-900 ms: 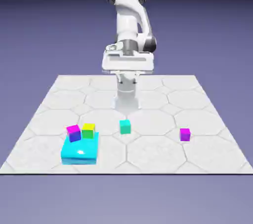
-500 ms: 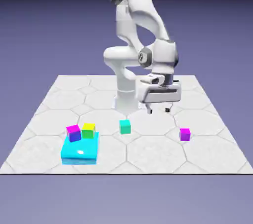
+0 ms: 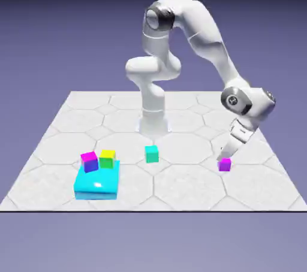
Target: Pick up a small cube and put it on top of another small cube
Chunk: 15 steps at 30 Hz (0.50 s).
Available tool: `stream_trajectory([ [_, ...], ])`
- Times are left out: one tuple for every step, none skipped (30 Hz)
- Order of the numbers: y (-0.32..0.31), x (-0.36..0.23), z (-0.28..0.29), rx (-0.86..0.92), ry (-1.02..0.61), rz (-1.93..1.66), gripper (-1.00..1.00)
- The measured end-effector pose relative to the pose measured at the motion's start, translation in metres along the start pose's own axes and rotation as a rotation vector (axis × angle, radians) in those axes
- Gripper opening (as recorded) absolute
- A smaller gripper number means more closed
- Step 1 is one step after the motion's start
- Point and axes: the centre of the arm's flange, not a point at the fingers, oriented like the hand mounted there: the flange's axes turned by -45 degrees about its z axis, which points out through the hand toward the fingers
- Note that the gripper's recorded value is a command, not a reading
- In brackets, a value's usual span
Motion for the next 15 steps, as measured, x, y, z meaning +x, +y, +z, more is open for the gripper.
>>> stream_trajectory([
  [-0.009,0.009,0.000,-0.009,-0.024,-0.038,0.00],
  [-0.019,0.017,0.000,-0.018,-0.048,-0.075,0.00],
  [-0.028,0.025,0.000,-0.027,-0.070,-0.111,0.00],
  [-0.038,0.033,0.000,-0.037,-0.090,-0.145,0.00],
  [-0.047,0.040,-0.001,-0.047,-0.110,-0.178,0.00],
  [-0.056,0.047,-0.002,-0.058,-0.129,-0.210,0.00],
  [-0.057,0.048,-0.002,-0.059,-0.131,-0.214,0.00],
  [-0.057,0.048,-0.002,-0.059,-0.131,-0.214,0.00],
  [-0.055,0.050,0.025,-0.060,-0.132,-0.212,0.00],
  [-0.054,0.052,0.052,-0.060,-0.131,-0.213,0.00],
  [-0.055,0.052,0.064,-0.059,-0.131,-0.214,-1.00],
  [-0.055,0.052,0.064,-0.059,-0.131,-0.214,-1.00],
  [-0.055,0.052,0.064,-0.058,-0.131,-0.214,-1.00],
  [-0.055,0.051,0.037,-0.058,-0.132,-0.212,-1.00],
  [-0.056,0.049,0.010,-0.057,-0.132,-0.213,-1.00],
])
